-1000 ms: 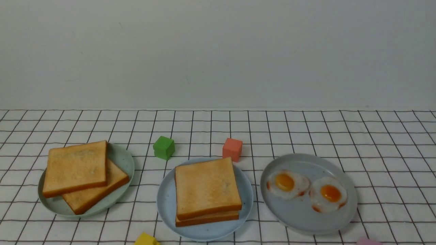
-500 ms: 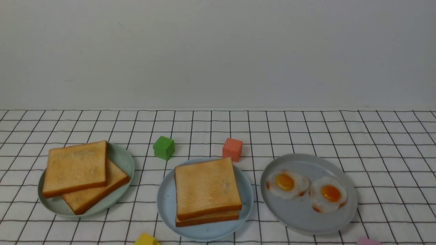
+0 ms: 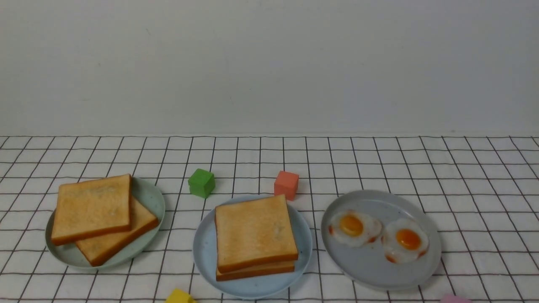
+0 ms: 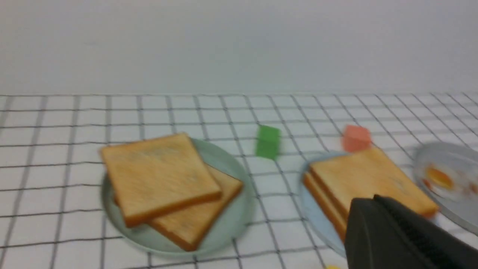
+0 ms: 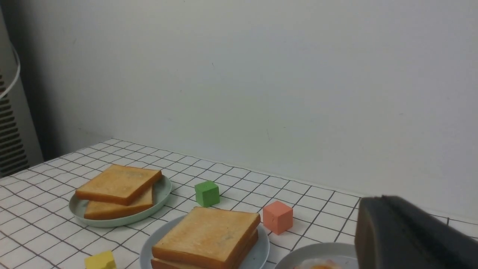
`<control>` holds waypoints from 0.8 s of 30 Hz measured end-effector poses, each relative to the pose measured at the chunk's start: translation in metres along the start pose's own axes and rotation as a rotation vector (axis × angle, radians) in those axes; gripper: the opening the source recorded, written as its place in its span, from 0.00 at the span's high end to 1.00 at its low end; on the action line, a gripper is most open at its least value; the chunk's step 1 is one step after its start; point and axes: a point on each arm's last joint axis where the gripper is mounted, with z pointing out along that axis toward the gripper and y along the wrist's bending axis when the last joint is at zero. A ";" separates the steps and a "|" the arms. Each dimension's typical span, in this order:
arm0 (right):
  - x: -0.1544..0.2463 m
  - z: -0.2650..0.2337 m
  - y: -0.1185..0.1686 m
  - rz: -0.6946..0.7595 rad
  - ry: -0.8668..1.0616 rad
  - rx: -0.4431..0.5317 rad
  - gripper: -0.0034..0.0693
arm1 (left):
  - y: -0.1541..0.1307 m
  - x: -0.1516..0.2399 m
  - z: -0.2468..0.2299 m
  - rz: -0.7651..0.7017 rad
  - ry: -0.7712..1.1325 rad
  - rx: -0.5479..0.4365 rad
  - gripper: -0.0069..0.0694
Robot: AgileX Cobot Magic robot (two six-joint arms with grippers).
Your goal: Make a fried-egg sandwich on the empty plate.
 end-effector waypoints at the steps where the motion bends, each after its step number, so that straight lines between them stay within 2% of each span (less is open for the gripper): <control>1: 0.000 0.000 0.000 0.000 0.000 0.000 0.92 | 0.005 0.017 0.003 -0.001 -0.041 -0.027 0.93; 2: 0.000 0.000 0.000 0.000 0.000 0.000 0.92 | 0.006 0.020 0.004 0.006 -0.047 -0.029 0.93; 3: 0.000 0.000 0.000 0.000 0.000 0.000 0.91 | 0.013 0.050 0.013 0.009 -0.045 -0.047 0.93; 5: 0.000 0.000 0.000 0.000 -0.001 0.000 0.91 | 0.018 0.078 0.021 0.006 0.017 -0.064 0.93; 9: 0.000 0.000 0.000 -0.001 0.001 0.000 0.90 | 0.023 0.099 0.021 0.003 0.178 -0.114 0.93; 24: 0.000 0.000 0.000 -0.003 0.000 0.001 0.87 | 0.023 0.099 0.021 0.016 0.184 -0.099 0.91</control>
